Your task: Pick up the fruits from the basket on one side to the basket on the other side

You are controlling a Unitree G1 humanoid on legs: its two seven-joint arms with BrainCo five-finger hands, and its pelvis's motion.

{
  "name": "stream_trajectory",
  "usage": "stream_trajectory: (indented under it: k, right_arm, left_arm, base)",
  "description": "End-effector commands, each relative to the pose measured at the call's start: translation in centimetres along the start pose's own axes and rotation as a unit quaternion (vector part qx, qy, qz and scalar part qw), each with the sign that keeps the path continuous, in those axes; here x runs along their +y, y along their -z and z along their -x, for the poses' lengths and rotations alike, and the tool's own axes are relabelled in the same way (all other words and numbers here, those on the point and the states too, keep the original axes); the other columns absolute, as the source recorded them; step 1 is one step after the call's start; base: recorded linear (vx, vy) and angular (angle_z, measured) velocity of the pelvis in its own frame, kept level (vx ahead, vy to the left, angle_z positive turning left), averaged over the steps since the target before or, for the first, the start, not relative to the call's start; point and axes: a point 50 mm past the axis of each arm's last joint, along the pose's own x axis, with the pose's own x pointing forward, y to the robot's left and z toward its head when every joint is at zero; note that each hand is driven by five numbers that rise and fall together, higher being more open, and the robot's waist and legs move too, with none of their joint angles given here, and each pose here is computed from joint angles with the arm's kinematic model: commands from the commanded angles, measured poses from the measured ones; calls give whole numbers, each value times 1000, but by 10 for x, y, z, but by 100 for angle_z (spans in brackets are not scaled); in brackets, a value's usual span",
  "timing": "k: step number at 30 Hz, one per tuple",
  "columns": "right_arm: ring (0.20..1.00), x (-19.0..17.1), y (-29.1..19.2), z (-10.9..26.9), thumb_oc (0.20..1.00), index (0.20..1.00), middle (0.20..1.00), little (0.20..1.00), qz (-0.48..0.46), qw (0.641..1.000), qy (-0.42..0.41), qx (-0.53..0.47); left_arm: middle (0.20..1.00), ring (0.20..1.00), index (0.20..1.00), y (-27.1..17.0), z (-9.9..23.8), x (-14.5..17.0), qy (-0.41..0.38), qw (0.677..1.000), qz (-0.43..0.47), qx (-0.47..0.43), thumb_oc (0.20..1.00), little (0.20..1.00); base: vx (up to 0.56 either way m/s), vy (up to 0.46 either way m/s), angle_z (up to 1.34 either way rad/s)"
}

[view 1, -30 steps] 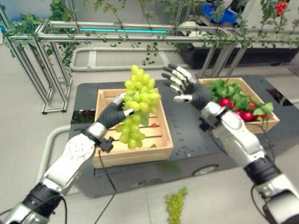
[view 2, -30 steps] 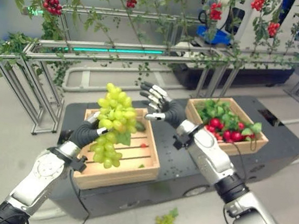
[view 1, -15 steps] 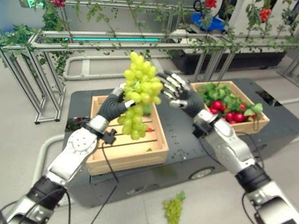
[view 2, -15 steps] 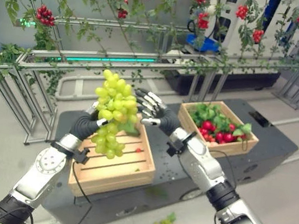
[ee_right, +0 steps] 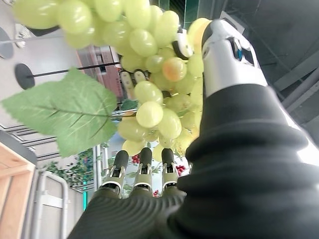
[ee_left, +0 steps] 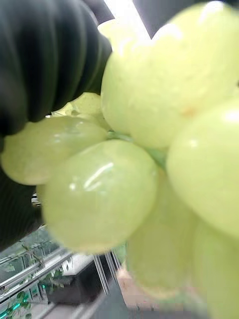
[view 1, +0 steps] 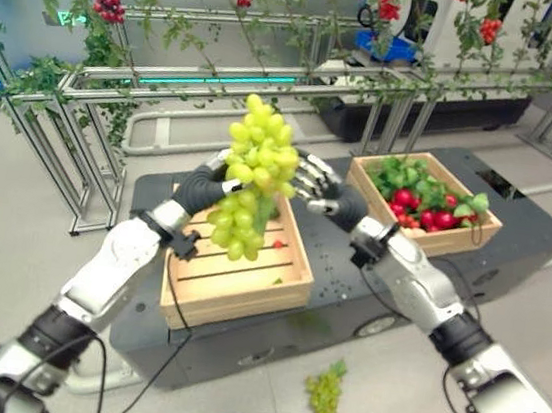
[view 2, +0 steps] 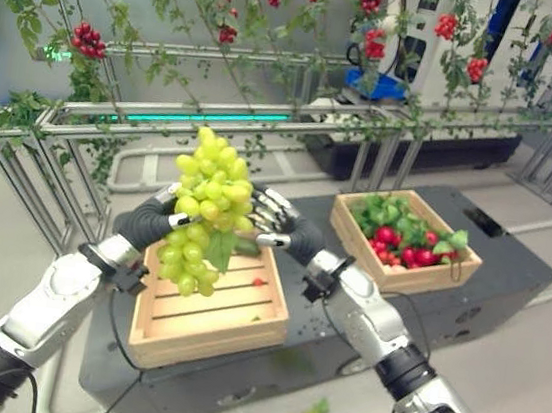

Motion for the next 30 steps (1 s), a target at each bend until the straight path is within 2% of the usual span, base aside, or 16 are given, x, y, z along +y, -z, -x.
stream_trajectory:
  k: [1,14,23,30]
  right_arm:
    - [1000,10,-7,-10,1000,1000,1000,1000,-7,999,-36,-16]
    - [1000,6,0,5,1000,1000,1000,1000,12,998,-44,33]
    - [1000,2,-2,8,1000,1000,1000,1000,19,998,-36,41]
    - [1000,-8,-2,24,1000,1000,1000,1000,29,997,-30,68]
  left_arm:
    - [200,200,200,-54,-19,19,27,996,-5,-88,200,200]
    - [200,200,200,-69,-31,23,108,994,-3,-20,200,200]
    - [200,200,200,-65,-42,8,157,988,5,6,200,200]
    - [200,200,200,-59,-44,3,188,982,1,35,200,200]
  base:
    - [-9,-2,3]
    - [2,1,1]
    - [0,0,0]
    - [0,0,0]
